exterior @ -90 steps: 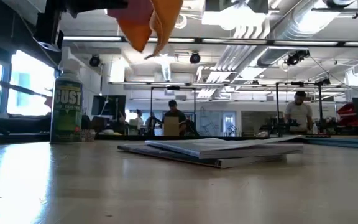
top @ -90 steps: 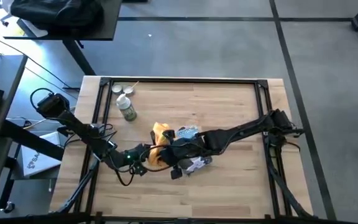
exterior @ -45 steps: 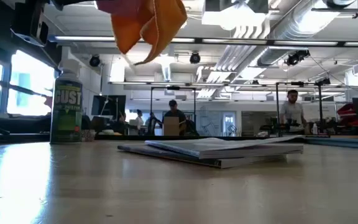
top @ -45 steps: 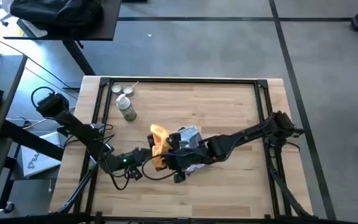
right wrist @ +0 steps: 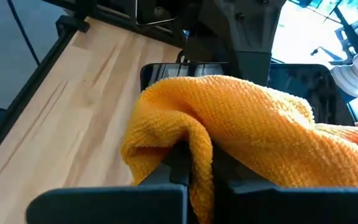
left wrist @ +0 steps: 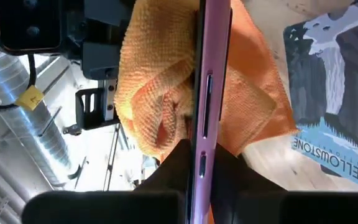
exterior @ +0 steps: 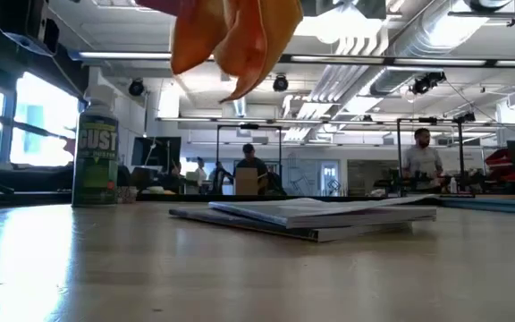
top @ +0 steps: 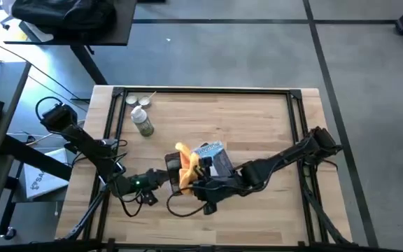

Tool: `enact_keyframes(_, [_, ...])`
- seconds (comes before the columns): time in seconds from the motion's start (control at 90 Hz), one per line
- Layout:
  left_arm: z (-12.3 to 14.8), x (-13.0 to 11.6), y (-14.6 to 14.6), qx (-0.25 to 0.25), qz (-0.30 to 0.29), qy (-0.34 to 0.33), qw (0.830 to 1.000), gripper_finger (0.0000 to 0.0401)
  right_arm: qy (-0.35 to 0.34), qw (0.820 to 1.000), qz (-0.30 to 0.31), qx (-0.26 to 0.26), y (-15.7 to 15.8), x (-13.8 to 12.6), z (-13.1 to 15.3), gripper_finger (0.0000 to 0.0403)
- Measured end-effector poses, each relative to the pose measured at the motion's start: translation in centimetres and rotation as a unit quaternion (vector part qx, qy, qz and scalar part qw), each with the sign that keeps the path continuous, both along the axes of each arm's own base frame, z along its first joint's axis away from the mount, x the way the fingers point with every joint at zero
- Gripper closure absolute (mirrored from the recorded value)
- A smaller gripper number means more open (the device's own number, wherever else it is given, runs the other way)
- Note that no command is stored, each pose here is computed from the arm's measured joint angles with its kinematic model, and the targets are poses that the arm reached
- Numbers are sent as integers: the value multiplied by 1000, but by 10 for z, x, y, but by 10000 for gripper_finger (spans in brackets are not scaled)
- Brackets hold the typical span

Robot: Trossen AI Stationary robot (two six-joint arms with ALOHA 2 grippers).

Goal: Apply microfiber cloth
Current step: Wipe the front and back of the cellphone using the orange microfiber cloth

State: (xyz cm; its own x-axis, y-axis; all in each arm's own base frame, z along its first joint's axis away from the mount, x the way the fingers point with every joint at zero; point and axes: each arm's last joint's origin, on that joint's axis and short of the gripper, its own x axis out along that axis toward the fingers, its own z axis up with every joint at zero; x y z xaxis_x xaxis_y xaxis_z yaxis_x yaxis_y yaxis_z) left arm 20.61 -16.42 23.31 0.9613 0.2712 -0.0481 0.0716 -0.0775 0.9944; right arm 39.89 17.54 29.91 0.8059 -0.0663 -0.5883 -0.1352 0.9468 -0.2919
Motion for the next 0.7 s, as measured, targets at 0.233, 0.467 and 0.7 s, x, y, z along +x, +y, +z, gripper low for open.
enact_keyframes(0.233, [1,6,7,-5,9,-3,1000,392,-33,999,22,10,1,9,1,403])
enact_keyframes(0.467, [2,12,13,-16,-5,-9,1000,392,-66,997,29,20,-1,21,-2,403])
enact_keyframes(0.7, [2,17,19,-26,1,-11,1000,392,-78,996,46,28,-1,32,-10,403])
